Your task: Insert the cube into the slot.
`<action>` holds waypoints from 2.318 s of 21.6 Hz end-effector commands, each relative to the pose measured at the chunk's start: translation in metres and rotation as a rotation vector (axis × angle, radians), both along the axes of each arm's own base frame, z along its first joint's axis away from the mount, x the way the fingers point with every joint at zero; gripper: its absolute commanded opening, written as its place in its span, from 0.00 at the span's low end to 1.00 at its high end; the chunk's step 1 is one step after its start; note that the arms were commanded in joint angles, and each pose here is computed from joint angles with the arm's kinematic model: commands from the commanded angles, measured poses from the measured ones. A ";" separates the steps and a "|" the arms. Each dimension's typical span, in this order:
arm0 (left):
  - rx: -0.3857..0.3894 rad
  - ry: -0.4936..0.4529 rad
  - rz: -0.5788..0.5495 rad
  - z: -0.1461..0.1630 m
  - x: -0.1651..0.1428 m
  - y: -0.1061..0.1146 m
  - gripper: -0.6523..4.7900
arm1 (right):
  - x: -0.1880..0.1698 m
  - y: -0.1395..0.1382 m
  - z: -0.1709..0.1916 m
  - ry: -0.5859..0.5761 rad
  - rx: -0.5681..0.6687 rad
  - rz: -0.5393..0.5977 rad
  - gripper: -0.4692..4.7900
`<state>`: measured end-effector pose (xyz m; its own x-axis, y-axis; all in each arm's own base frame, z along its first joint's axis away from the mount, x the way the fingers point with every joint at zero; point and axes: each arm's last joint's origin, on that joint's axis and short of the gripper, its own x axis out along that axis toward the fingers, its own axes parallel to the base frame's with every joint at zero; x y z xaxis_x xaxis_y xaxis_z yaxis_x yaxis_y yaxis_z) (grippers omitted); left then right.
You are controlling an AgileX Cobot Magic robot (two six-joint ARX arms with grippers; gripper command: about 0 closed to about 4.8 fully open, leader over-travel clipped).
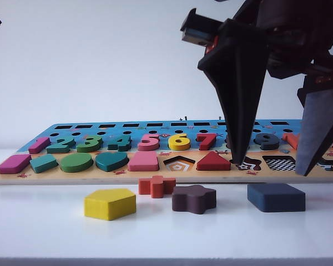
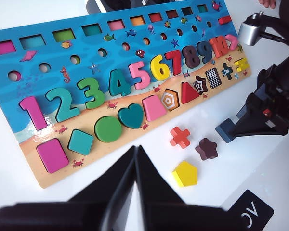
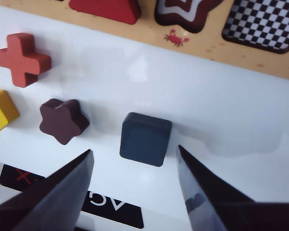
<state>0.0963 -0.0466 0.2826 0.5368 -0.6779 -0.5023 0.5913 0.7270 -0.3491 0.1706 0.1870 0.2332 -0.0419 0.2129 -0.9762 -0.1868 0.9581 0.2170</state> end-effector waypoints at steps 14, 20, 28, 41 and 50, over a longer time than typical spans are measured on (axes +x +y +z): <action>-0.009 -0.022 -0.008 0.003 0.000 0.000 0.13 | 0.004 0.005 -0.009 0.024 -0.033 -0.044 0.65; -0.008 -0.022 -0.008 0.003 0.000 0.000 0.13 | 0.004 0.005 -0.010 0.031 -0.039 -0.056 0.57; -0.008 -0.023 -0.008 0.003 0.000 0.000 0.13 | 0.003 0.007 -0.011 0.022 -0.052 -0.052 0.56; -0.009 -0.022 -0.008 0.003 0.000 0.000 0.13 | 0.004 0.008 -0.015 0.018 -0.082 -0.058 0.54; -0.009 -0.022 -0.008 0.003 0.000 0.000 0.13 | 0.004 0.008 -0.015 0.017 -0.083 -0.058 0.45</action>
